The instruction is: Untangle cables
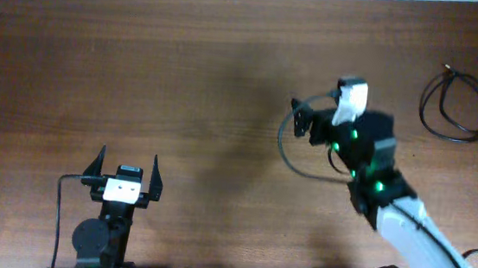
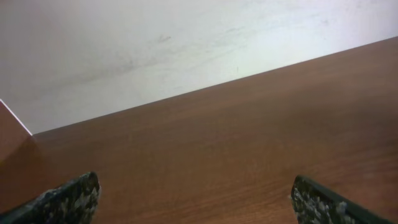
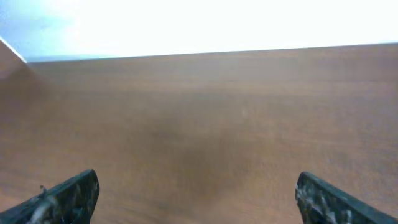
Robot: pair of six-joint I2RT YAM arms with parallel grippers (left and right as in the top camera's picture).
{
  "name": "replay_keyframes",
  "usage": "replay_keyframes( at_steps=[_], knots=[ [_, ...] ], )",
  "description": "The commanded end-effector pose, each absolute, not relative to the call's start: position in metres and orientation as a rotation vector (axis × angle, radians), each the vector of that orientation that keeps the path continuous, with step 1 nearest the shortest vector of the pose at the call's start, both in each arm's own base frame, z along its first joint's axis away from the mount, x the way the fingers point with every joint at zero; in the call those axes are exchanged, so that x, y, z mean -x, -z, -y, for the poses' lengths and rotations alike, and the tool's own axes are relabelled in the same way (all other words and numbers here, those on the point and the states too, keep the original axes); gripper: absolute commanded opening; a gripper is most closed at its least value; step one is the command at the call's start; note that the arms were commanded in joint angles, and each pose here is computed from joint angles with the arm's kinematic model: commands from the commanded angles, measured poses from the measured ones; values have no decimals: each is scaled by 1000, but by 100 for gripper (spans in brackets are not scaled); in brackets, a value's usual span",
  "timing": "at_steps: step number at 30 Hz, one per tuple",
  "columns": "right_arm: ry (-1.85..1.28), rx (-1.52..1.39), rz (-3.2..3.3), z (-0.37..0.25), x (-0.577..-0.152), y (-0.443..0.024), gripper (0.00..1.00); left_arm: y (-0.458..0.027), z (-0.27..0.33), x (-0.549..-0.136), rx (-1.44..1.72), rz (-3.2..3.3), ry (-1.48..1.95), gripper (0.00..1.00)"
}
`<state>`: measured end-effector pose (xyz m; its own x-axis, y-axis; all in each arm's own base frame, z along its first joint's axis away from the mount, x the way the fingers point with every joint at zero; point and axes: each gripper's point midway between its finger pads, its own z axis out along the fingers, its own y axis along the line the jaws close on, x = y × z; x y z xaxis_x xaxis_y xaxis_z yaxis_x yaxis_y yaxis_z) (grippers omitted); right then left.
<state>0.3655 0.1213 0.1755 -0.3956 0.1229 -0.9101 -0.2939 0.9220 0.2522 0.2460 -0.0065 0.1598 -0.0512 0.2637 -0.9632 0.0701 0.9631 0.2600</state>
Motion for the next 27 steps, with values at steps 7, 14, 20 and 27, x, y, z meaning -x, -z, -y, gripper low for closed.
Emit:
replay_keyframes(
  at_steps=[7, 14, 20, 27],
  knots=[
    [-348, 50, -1822, -85, -306, -149, 99, -158, 5, -246, -260, -1625, -174, 99],
    [-300, -7, -1709, -63, -275, -143, 99, -158, 5, -246, -260, -1625, -174, 99],
    [-206, -56, -1739, -35, -268, -137, 99, -158, 5, -246, -260, -1625, -174, 99],
    [-3, 97, -1758, -17, -249, -130, 99, -158, 5, -246, -260, -1625, -174, 99]
  ],
)
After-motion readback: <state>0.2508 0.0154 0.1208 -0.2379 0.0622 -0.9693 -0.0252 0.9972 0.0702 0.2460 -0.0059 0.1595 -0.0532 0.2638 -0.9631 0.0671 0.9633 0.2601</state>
